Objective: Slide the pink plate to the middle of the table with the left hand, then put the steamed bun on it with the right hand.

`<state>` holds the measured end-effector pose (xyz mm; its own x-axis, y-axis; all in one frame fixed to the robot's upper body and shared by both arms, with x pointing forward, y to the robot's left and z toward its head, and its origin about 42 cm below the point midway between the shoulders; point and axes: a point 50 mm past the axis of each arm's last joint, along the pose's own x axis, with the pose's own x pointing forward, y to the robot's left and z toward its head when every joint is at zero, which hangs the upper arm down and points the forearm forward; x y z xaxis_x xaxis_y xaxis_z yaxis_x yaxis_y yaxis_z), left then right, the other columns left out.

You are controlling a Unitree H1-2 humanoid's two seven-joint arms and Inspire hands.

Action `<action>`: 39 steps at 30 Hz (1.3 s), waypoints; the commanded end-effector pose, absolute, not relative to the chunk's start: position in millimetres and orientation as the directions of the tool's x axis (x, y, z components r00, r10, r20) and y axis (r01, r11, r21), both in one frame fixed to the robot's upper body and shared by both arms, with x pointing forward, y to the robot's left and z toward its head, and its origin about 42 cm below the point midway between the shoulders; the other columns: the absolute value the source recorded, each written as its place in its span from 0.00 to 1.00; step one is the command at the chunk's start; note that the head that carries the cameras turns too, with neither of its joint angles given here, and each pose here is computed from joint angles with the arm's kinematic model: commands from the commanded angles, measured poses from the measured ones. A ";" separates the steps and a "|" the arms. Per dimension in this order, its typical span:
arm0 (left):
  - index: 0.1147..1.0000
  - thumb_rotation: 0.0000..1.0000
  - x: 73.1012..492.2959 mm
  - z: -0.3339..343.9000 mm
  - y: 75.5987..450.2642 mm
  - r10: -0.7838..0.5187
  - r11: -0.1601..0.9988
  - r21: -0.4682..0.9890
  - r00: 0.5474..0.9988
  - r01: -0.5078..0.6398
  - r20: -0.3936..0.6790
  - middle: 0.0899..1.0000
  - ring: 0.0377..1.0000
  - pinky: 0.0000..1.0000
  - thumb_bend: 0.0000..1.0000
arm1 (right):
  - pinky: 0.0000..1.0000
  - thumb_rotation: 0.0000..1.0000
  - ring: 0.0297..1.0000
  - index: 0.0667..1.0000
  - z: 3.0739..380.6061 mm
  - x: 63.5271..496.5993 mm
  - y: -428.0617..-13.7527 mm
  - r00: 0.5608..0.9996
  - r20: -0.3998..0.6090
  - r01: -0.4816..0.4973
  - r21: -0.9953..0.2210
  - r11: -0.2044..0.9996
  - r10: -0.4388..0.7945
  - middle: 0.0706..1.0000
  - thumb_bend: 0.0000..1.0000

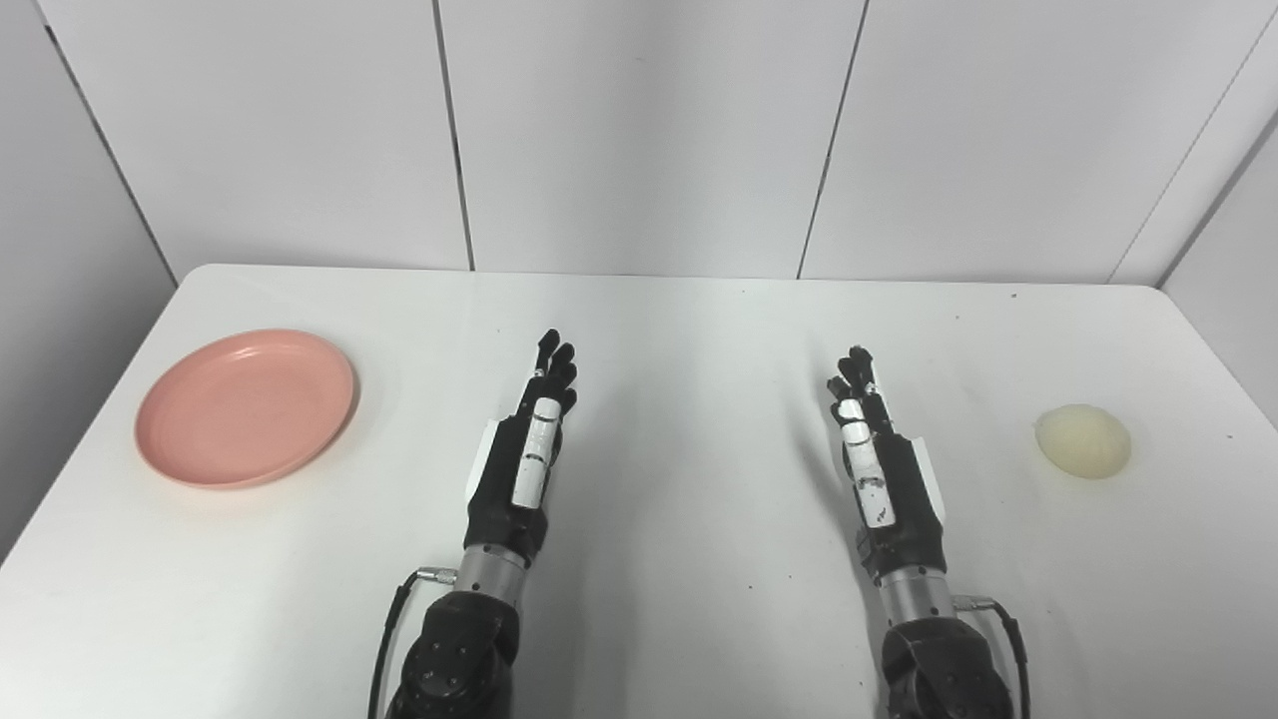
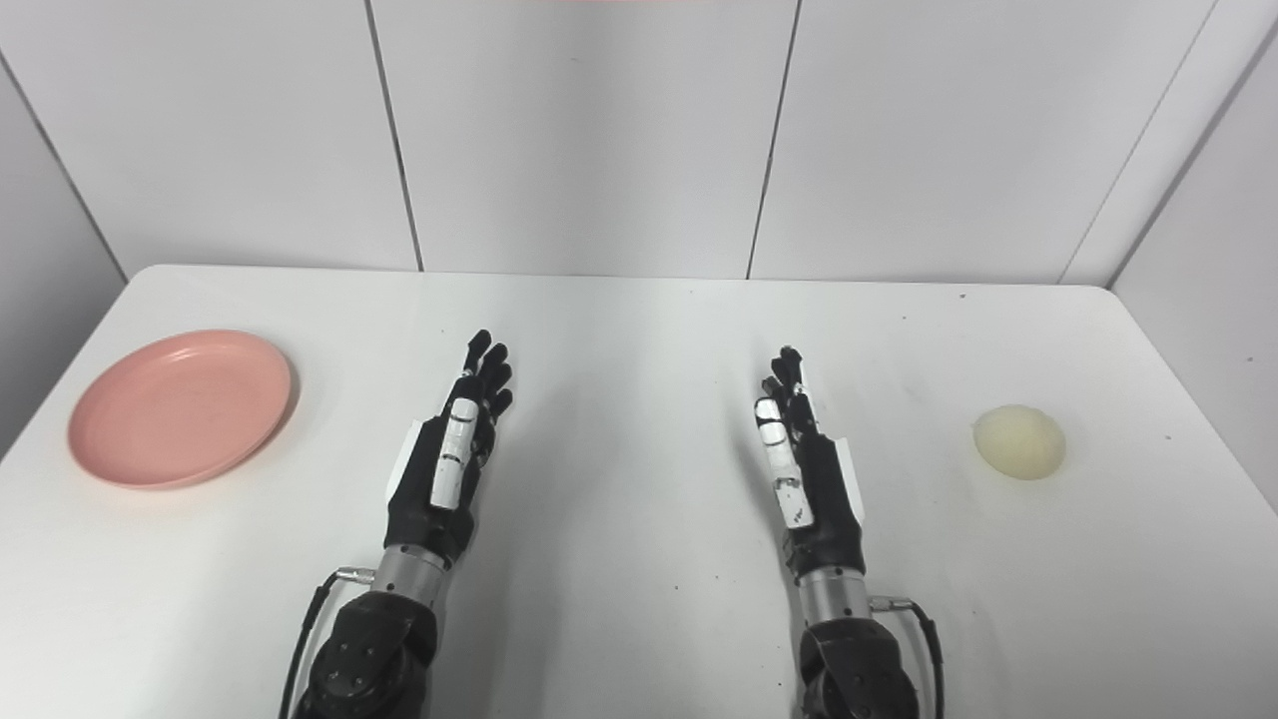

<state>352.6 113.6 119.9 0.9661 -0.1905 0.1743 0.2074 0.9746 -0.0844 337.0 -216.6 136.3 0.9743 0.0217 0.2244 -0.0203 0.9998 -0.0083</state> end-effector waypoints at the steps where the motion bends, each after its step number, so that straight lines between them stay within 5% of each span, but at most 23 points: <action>1: 1.00 1.00 342.9 96.5 125.4 -0.182 0.979 -0.071 0.976 0.191 0.117 1.00 1.00 1.00 0.55 | 1.00 0.92 0.98 1.00 126.9 333.2 -211.4 0.979 0.203 -0.025 0.012 1.000 0.022 0.99 0.61; 14: 1.00 1.00 349.1 95.1 107.9 -0.150 0.989 0.003 0.980 0.151 0.133 1.00 1.00 1.00 0.60 | 1.00 0.95 1.00 1.00 120.1 330.1 -235.7 0.979 0.198 -0.042 -0.002 0.999 0.042 1.00 0.59; 19: 1.00 1.00 363.7 107.8 105.7 -0.151 0.976 -0.137 0.981 0.168 0.125 1.00 1.00 1.00 0.63 | 1.00 0.92 1.00 1.00 113.6 332.7 -246.6 0.979 0.200 -0.044 0.011 0.999 0.041 1.00 0.65; 22: 1.00 1.00 371.1 123.0 109.2 -0.125 0.977 -0.153 0.978 0.150 0.165 1.00 1.00 1.00 0.64 | 1.00 0.96 1.00 1.00 113.8 332.4 -250.5 0.979 0.202 -0.044 0.006 0.999 0.042 1.00 0.60; 31: 0.88 1.00 396.3 176.5 152.0 0.024 0.992 -0.123 0.956 0.012 0.292 0.89 0.92 1.00 0.75 | 1.00 1.00 1.00 1.00 116.4 330.0 -254.6 0.978 0.204 -0.051 0.026 0.998 0.045 1.00 0.48; 39: 0.79 1.00 404.7 225.6 211.9 0.153 0.988 -0.064 0.913 -0.139 0.379 0.79 0.81 0.93 0.77 | 1.00 0.98 1.00 1.00 117.6 330.2 -257.8 0.979 0.198 -0.057 0.032 0.998 0.049 1.00 0.49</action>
<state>396.6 208.3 197.8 0.9419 0.1409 0.3050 -0.1257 0.9897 -0.0692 342.4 -243.3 135.2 0.9677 0.0687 0.2428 -0.0787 0.9964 0.0319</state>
